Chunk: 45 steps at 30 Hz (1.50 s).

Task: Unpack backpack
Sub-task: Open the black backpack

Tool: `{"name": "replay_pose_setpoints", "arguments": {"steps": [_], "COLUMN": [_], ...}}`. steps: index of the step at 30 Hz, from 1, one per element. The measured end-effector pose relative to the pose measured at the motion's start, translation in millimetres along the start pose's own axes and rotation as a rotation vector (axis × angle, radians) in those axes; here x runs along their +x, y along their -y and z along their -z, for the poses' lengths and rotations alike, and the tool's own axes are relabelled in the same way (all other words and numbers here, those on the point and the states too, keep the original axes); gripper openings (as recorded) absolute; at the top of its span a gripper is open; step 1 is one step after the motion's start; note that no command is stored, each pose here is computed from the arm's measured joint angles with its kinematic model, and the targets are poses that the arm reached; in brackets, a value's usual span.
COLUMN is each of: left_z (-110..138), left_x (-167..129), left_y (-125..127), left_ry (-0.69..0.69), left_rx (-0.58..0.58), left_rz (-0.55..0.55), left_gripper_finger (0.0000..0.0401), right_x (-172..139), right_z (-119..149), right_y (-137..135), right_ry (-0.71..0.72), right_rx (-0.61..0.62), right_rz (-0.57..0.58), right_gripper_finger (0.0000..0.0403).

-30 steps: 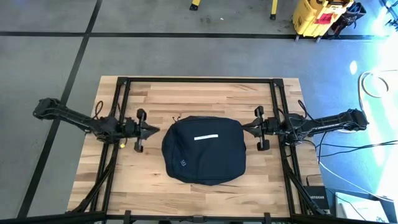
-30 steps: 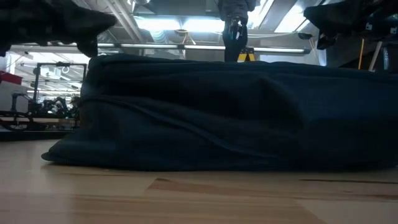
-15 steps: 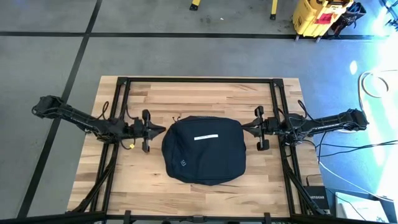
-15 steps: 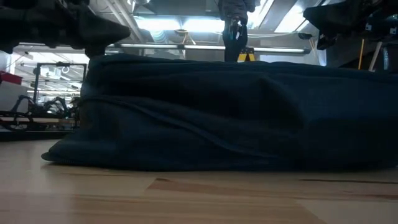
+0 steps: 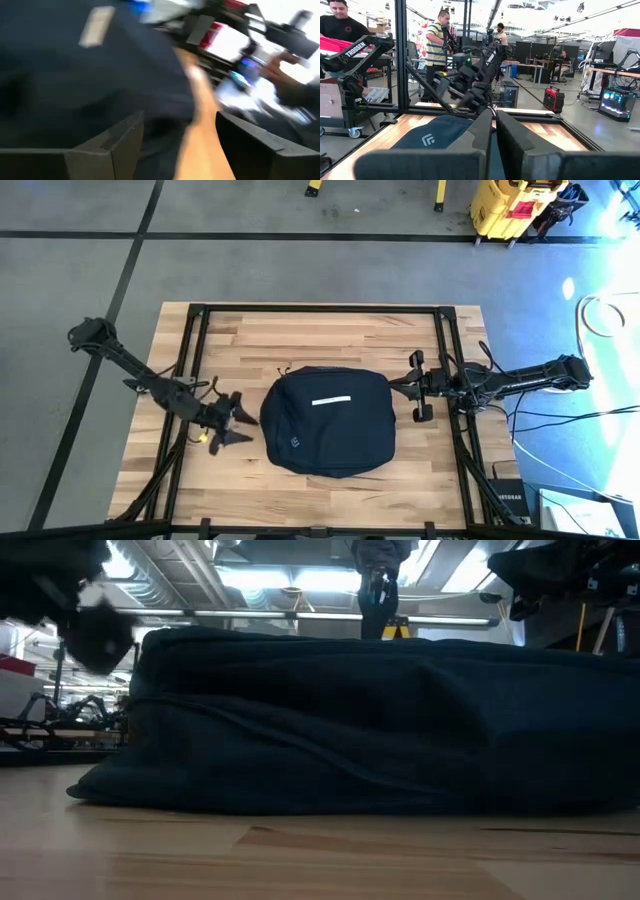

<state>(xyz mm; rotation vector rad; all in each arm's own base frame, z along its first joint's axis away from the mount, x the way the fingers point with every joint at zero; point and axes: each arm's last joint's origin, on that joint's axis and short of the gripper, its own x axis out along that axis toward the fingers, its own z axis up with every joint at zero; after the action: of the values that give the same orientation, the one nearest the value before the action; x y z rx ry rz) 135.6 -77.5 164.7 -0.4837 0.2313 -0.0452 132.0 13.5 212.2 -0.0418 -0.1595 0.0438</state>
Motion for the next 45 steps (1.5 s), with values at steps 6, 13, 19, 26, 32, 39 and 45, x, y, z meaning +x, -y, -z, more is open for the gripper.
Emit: {"name": "replay_pose_setpoints", "arguments": {"steps": [6,13,19,26,32,39,45], "left_z": [5.2,9.9,12.4,-2.3,-5.1,4.1,-10.4], "left_x": [0.5,9.1,22.4,45.1,62.1,70.4,70.6], "left_y": [-5.8,-14.8,-16.8,-3.2,-0.1,-13.9,-22.7], "left_ry": [0.036,0.090,0.071,0.048,-0.017,-0.088,-0.083], "left_rx": [-0.268,-0.516,-0.559,-0.534,-0.524,-0.499,-0.435], "left_rz": [-0.131,-0.239,-0.292,-0.285,-0.282,-0.348,-0.324], "left_gripper_finger": [0.0237,0.0237,0.0237,0.0237,0.0235,0.0124,0.0010], "right_x": [0.0,0.0,0.0,0.0,0.0,-0.1,0.6], "right_z": [0.2,0.6,2.2,2.8,3.0,4.8,11.6], "right_y": [0.0,0.0,0.4,0.6,0.6,0.2,3.3], "right_ry": [-0.002,-0.007,-0.024,-0.030,-0.032,-0.050,-0.181], "right_rx": [0.000,-0.004,-0.004,-0.003,-0.004,0.002,-0.018], "right_rz": [0.000,0.001,0.016,0.026,0.026,0.014,0.129], "right_gripper_finger": [0.0010,0.0010,0.0010,0.0010,0.0010,0.0010,0.0010]}}
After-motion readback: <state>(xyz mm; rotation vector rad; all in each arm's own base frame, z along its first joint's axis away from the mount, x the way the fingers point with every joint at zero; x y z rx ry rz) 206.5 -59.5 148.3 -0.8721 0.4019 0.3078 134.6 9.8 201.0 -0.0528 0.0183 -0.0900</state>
